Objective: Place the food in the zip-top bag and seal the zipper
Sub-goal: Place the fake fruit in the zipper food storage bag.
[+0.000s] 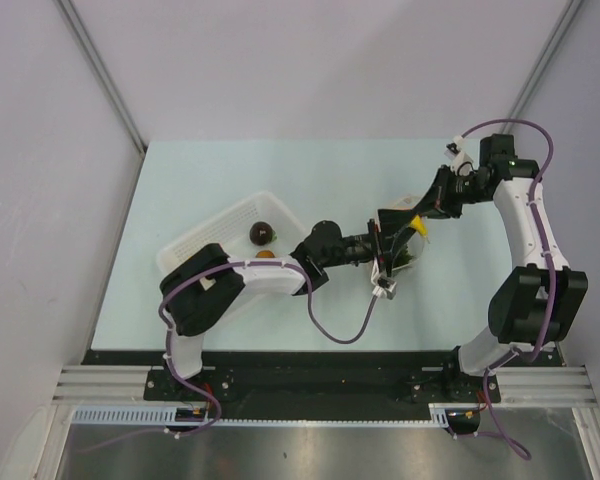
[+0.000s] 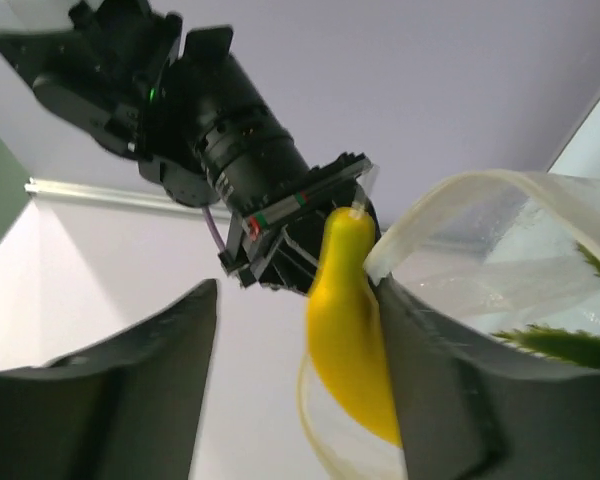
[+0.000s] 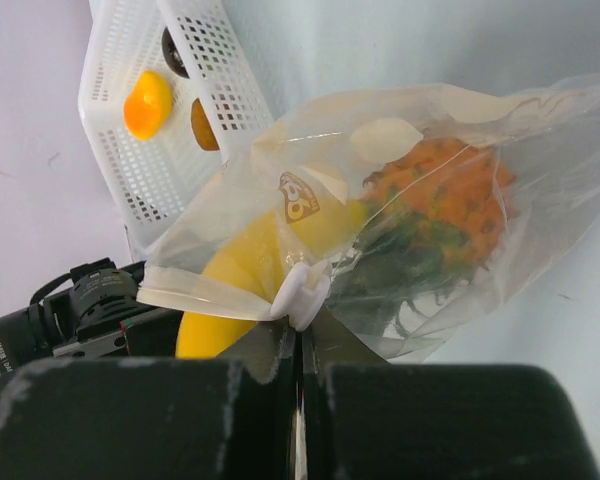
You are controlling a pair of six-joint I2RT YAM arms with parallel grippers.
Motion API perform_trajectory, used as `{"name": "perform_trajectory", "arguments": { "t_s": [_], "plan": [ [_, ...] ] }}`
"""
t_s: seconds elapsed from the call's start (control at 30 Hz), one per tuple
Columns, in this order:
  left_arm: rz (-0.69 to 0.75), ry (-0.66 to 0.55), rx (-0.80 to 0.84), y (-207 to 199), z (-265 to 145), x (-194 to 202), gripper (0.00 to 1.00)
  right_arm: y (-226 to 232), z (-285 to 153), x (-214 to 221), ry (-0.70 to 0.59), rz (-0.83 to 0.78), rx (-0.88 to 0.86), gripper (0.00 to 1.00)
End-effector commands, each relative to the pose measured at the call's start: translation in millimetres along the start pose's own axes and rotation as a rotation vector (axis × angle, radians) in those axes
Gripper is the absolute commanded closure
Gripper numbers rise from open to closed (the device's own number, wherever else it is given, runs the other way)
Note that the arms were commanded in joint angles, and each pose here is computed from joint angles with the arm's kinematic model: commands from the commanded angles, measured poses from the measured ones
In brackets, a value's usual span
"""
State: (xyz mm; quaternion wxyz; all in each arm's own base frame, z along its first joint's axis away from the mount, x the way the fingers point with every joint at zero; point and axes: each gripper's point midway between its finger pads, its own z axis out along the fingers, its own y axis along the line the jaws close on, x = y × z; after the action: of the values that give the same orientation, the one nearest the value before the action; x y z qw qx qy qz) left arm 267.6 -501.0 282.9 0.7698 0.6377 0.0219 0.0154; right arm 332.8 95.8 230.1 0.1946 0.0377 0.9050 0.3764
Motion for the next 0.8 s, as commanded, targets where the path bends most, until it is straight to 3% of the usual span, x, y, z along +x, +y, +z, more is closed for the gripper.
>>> {"name": "perform_trajectory", "arguments": {
  "t_s": [0.0, 0.13, 0.17, 0.4, 0.43, 0.5, 0.57, 0.6, 0.63, 0.77],
  "plan": [
    [0.027, 0.015, -0.208, 58, -5, 2, 0.24, -1, -5, -18, -0.040, 0.036, -0.013, 1.00],
    [-0.039, 0.056, -0.231, 81, -14, 4, 0.10, -10, -3, -24, -0.046, 0.051, 0.008, 1.00],
    [-0.056, 0.070, -0.263, 103, -21, 1, 0.07, -11, -3, -25, -0.046, 0.056, 0.013, 1.00],
    [-0.303, 0.156, -0.145, 143, -69, -14, 0.00, -13, -5, -33, -0.059, 0.043, 0.023, 1.00],
    [-0.411, 0.198, -0.043, 120, -77, -12, 0.00, -14, -5, -34, -0.060, 0.031, 0.028, 1.00],
    [-0.479, 0.283, -0.049, 137, -103, -5, 0.00, -14, -8, -35, -0.069, 0.020, 0.039, 1.00],
    [-0.627, 0.393, 0.002, 120, -129, 3, 0.01, -9, -13, -39, -0.083, -0.005, 0.042, 1.00],
    [-0.662, 0.451, -0.013, 131, -149, 14, 0.02, -9, -16, -40, -0.088, -0.012, 0.052, 1.00],
    [-0.798, 0.536, 0.045, 107, -168, 17, 0.02, -6, -19, -43, -0.099, -0.027, 0.059, 1.00],
    [-1.055, 0.795, 0.055, 88, -235, 44, 0.06, -2, -38, -56, -0.164, -0.153, 0.148, 1.00]
  ]
}}
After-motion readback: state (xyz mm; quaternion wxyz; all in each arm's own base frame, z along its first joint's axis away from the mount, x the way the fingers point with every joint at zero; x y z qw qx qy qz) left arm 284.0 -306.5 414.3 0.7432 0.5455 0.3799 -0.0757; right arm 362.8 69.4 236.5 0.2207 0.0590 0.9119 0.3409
